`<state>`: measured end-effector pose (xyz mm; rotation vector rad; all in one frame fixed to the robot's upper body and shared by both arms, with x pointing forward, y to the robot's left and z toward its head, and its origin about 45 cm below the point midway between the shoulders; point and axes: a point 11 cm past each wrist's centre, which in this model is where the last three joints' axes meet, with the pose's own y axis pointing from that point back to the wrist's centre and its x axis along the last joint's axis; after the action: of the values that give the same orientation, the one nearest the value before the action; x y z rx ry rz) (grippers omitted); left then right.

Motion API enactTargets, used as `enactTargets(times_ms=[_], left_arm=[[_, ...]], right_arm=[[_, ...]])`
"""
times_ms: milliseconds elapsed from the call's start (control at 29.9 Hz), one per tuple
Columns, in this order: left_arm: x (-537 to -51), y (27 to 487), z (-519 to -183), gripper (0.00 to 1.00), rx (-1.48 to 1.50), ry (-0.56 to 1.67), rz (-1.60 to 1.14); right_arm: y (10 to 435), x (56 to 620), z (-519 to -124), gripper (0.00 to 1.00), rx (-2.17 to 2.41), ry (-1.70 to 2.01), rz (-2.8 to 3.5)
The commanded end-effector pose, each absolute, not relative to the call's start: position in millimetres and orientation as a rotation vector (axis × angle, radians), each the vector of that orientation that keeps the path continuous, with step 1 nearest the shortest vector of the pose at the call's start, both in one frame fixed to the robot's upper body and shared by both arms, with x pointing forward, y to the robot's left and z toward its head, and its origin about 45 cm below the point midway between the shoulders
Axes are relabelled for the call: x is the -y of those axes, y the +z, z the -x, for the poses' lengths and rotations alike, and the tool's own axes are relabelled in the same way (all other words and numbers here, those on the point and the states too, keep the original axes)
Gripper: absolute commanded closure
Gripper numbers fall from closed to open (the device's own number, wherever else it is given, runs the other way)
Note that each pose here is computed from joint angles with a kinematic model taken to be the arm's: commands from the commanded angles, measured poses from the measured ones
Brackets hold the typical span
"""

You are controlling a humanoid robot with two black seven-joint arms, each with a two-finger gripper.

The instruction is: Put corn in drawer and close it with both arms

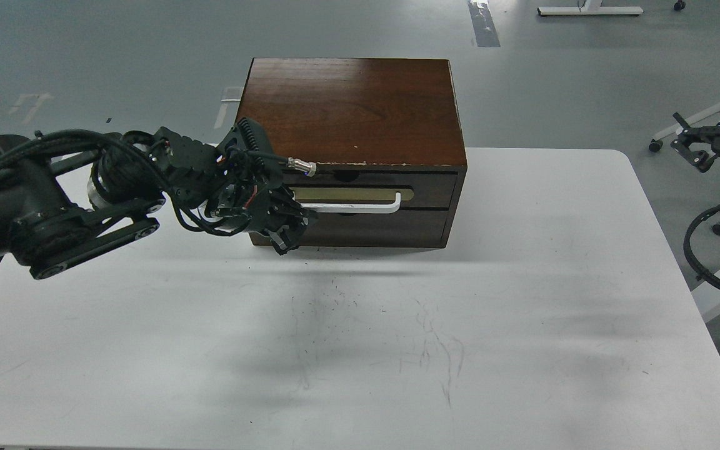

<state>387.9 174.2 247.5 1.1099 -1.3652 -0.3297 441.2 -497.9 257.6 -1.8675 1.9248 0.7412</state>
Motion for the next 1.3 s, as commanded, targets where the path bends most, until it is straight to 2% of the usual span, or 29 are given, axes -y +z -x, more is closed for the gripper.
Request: enactTargets(times_ms=[0,267,368,501,535,635,668,702,735,768,835,869,902,936,1169,1270], left_arm=[[-163.1,246.0,-375.0,1.0,1.356,-0.353,-1.048],[-142.3,259.2,-352.6,1.0,1.336,-0.358,-0.92],[-139.6,277.6,-352.7,1.0,1.278,-0.287,-0.84],[-151.7,339.7,-371.0,1.0,1.07,0.011,-0.62],[-151.7,339.9,-371.0,1.0,1.069,0.012,-0.619],[-187.2,385.7,-391.1,1.0,0.816,0.277,-0.409],[-203.4,399.8,-399.3,0.86,0.706,0.373,-0.319],[-218.8,411.4,-407.8,0.77,0.6,0.462,-0.228],[-219.0,411.5,-407.9,0.77,0.599,0.463,-0.227],[-234.8,420.6,-415.1,0.7,0.502,0.544,-0.141],[-260.0,432.1,-427.2,0.47,0.385,0.658,-0.028],[-277.6,437.2,-434.5,0.2,0.321,0.728,0.04],[-296.2,438.2,-440.4,0.04,0.258,0.796,0.101],[-296.4,438.2,-440.4,0.04,0.257,0.797,0.102],[-419.9,414.1,-458.0,0.04,-0.039,1.204,0.432],[-462.0,382.0,-449.4,0.04,-0.154,1.341,0.529]], right_arm=[[256.5,498.5,-440.4,0.0,-1.928,0.743,1.866],[256.1,499.9,-439.6,0.0,-1.932,0.743,1.864],[256.6,500.1,-439.5,0.0,-1.932,0.742,1.865],[259.0,504.4,-438.1,0.0,-1.94,0.733,1.861],[259.1,504.4,-438.1,0.0,-1.94,0.733,1.861],[260.3,506.5,-437.4,0.0,-1.944,0.728,1.859],[261.1,506.4,-437.8,0.0,-1.943,0.725,1.859],[261.4,506.5,-437.8,0.0,-1.942,0.725,1.857],[261.4,506.5,-437.8,0.0,-1.942,0.725,1.857],[262.1,506.3,-438.2,0.0,-1.941,0.723,1.858],[262.7,506.1,-438.6,0.0,-1.94,0.722,1.858],[263.1,505.3,-439.1,0.0,-1.938,0.723,1.862],[264.1,505.2,-439.4,0.0,-1.936,0.722,1.864],[264.1,505.2,-439.4,0.0,-1.936,0.722,1.864],[275.0,514.4,-438.4,0.0,-1.928,0.679,1.822],[276.1,516.4,-437.8,0.0,-1.923,0.672,1.806]])
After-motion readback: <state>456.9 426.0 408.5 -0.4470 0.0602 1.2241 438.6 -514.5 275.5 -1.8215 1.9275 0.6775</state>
